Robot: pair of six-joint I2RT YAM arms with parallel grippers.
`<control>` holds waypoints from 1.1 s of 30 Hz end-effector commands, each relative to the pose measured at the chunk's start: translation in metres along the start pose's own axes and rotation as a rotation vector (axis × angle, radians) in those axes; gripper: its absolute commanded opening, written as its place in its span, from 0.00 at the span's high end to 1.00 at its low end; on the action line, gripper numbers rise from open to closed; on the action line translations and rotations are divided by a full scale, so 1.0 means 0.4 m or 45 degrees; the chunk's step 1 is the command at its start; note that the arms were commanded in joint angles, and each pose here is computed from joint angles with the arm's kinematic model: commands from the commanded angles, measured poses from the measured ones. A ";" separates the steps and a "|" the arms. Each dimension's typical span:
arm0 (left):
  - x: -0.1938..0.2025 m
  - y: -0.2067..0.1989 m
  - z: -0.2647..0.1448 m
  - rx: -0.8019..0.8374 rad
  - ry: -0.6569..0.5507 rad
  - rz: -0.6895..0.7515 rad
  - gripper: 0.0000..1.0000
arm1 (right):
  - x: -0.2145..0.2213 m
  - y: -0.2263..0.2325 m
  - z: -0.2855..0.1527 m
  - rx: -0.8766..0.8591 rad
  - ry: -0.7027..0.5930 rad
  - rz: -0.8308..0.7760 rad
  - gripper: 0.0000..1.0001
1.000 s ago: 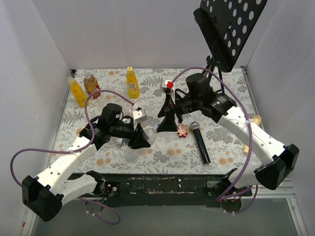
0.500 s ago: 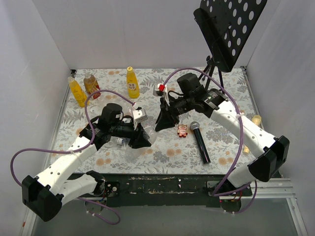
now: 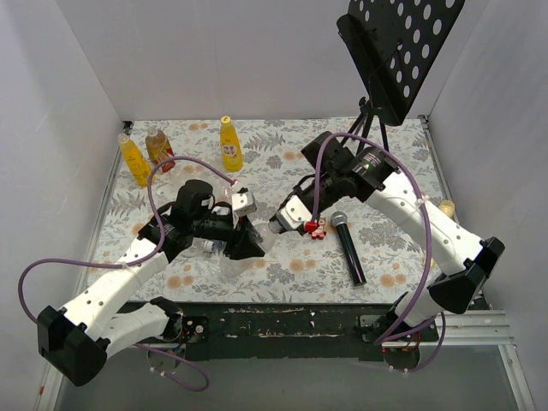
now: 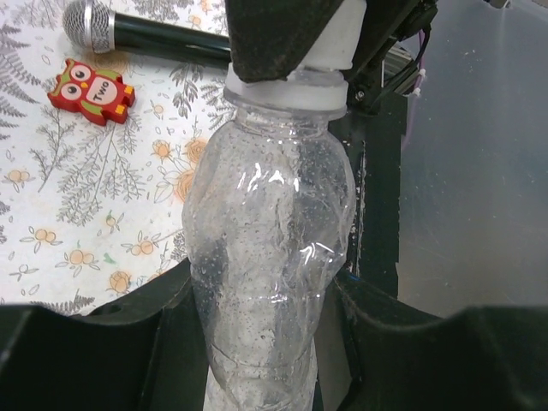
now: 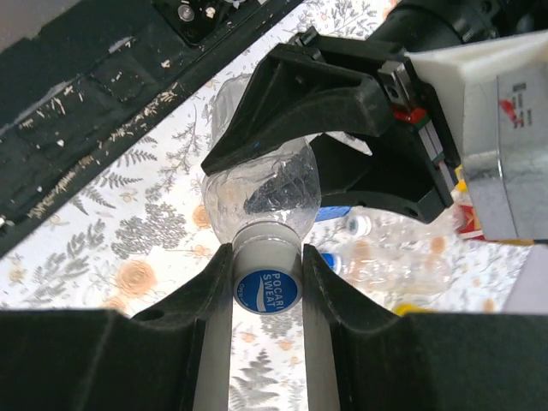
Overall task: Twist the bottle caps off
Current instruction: Unscrew the bottle cap from the plastic bottle.
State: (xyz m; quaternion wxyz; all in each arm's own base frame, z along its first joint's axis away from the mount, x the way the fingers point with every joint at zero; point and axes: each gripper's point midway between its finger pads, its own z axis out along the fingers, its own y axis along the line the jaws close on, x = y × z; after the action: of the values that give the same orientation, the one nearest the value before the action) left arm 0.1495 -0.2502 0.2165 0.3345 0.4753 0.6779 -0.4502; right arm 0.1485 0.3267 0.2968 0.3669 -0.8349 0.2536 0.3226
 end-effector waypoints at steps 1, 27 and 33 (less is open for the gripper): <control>0.013 -0.006 -0.017 -0.018 0.015 -0.012 1.00 | -0.055 -0.025 -0.070 0.013 0.064 -0.337 0.99; 0.023 0.034 -0.001 -0.085 0.018 -0.050 1.00 | -0.032 -0.115 -0.119 0.692 -0.070 0.986 0.17; 0.011 0.037 0.002 -0.083 0.007 -0.044 1.00 | 0.004 -0.081 -0.059 0.615 -0.108 1.372 0.23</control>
State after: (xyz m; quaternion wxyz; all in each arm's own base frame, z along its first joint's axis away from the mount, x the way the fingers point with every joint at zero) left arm 0.1597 -0.2464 0.1990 0.3228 0.4523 0.7106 -0.4316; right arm 0.1759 0.3177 0.3366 0.3996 -0.5632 0.6103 0.3881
